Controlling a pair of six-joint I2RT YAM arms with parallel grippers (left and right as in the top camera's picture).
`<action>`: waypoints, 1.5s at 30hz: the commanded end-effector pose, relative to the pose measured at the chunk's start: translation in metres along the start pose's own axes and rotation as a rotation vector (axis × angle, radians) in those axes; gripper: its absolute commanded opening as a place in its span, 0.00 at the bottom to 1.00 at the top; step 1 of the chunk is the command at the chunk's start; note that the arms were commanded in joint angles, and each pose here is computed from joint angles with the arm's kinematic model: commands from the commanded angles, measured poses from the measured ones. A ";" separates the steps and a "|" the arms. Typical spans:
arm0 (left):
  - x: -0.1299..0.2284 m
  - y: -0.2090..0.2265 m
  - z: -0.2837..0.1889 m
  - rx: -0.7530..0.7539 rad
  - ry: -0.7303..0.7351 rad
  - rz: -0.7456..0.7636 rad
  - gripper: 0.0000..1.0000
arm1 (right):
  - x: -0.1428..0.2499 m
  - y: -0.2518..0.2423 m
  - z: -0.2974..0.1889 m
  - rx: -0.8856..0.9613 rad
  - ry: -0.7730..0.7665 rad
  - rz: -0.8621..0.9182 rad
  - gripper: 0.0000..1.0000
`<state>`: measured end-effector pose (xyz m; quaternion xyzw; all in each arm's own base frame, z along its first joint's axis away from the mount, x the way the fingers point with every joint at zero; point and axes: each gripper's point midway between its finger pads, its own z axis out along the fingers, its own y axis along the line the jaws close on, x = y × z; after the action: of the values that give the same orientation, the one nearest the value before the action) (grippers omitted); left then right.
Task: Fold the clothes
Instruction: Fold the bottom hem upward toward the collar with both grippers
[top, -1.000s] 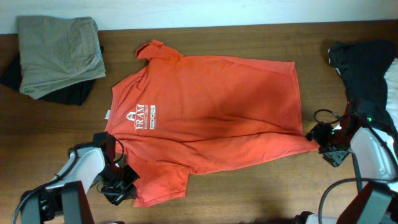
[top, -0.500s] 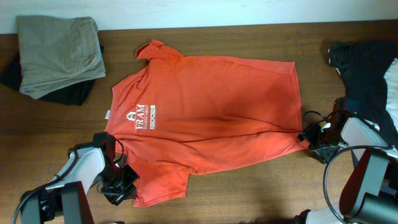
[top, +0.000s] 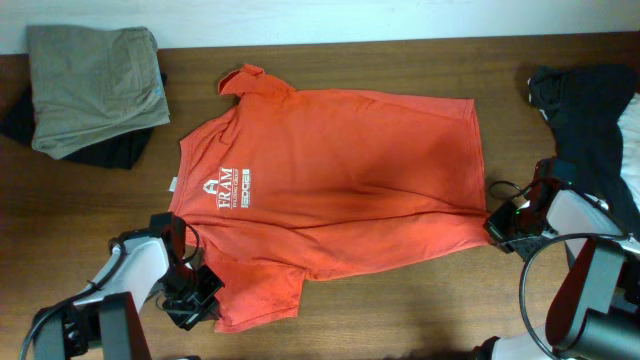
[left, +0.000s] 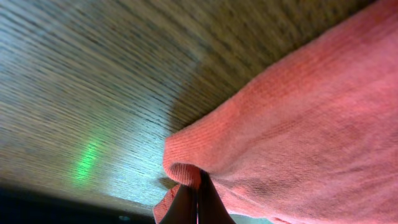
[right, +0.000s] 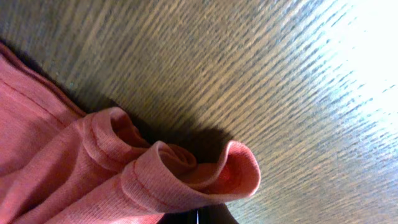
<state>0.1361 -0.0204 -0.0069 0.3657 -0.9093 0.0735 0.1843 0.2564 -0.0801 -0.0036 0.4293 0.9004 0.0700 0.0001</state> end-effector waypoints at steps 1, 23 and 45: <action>0.000 -0.002 -0.009 0.025 -0.044 0.022 0.00 | 0.010 -0.007 -0.004 0.024 0.002 0.012 0.04; 0.018 0.004 -0.204 0.205 -0.717 0.088 0.00 | 0.067 -0.033 -0.145 -0.070 -0.345 -0.024 0.04; -0.101 -0.088 -0.218 0.350 -0.803 0.059 0.00 | 0.025 0.086 -0.058 -0.223 -0.197 -0.253 0.04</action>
<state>0.3091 0.0388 0.1656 0.3596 -0.8934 0.0767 -0.2581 0.2945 -0.0248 0.0790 0.3232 0.9257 0.1185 0.1566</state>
